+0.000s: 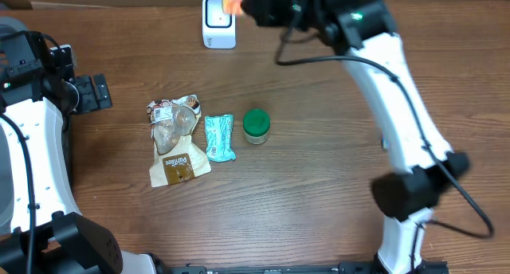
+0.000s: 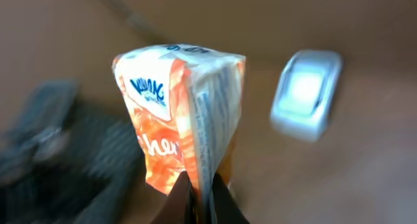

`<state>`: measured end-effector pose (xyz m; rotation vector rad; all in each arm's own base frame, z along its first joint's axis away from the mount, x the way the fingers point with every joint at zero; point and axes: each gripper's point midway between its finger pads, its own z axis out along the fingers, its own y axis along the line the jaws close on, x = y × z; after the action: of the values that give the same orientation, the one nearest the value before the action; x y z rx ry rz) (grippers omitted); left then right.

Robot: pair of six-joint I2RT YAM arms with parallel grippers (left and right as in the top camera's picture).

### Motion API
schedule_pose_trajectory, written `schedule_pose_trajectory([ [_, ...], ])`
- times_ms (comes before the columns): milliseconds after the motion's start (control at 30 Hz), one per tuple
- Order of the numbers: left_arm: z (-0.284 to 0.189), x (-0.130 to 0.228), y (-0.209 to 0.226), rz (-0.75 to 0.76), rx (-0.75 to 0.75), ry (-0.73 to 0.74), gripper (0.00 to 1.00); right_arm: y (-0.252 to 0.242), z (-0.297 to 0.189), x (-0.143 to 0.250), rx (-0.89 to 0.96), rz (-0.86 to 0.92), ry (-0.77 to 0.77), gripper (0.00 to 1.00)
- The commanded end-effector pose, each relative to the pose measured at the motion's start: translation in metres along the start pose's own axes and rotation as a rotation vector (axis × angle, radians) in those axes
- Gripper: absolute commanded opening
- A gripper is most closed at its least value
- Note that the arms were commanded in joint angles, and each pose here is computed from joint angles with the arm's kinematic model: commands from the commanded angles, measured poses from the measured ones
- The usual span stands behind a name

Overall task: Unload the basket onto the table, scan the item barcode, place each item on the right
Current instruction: 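Hold the orange box in front of the white scanner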

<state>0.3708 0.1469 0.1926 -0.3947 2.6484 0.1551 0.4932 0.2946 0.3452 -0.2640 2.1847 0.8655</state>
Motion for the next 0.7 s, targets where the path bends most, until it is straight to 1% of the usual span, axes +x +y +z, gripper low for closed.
schedule_pose_trajectory([
  [0,-0.001,0.001,0.005,-0.023,-0.012,-0.003,0.99,-0.049,0.020,-0.042,0.398,-0.251,-0.215,0.04],
  [100,-0.001,0.001,0.005,-0.023,-0.012,-0.003,1.00,-0.059,0.048,-0.050,0.554,-0.447,-0.281,0.04],
  [167,-0.001,0.001,0.005,-0.023,-0.012,-0.003,1.00,-0.059,0.071,-0.048,0.598,-0.599,-0.283,0.04],
  [267,-0.001,0.001,0.005,-0.023,-0.012,-0.003,1.00,-0.066,0.114,-0.032,0.629,-0.863,-0.229,0.04],
  [300,-0.001,0.001,0.005,-0.023,-0.012,-0.003,1.00,-0.075,0.140,-0.020,0.649,-1.018,-0.187,0.04],
  [367,-0.001,0.001,0.005,-0.023,-0.012,-0.003,1.00,-0.089,0.163,-0.004,0.667,-1.161,-0.124,0.04],
  [467,-0.001,0.001,0.006,-0.023,-0.012,-0.003,1.00,-0.108,0.189,0.020,0.674,-1.261,-0.056,0.04],
  [567,-0.001,0.001,0.005,-0.023,-0.012,-0.003,0.99,-0.119,0.201,0.034,0.672,-1.275,-0.023,0.04],
  [667,-0.001,0.001,0.005,-0.023,-0.012,-0.003,1.00,-0.124,0.203,0.036,0.674,-1.273,-0.015,0.04],
])
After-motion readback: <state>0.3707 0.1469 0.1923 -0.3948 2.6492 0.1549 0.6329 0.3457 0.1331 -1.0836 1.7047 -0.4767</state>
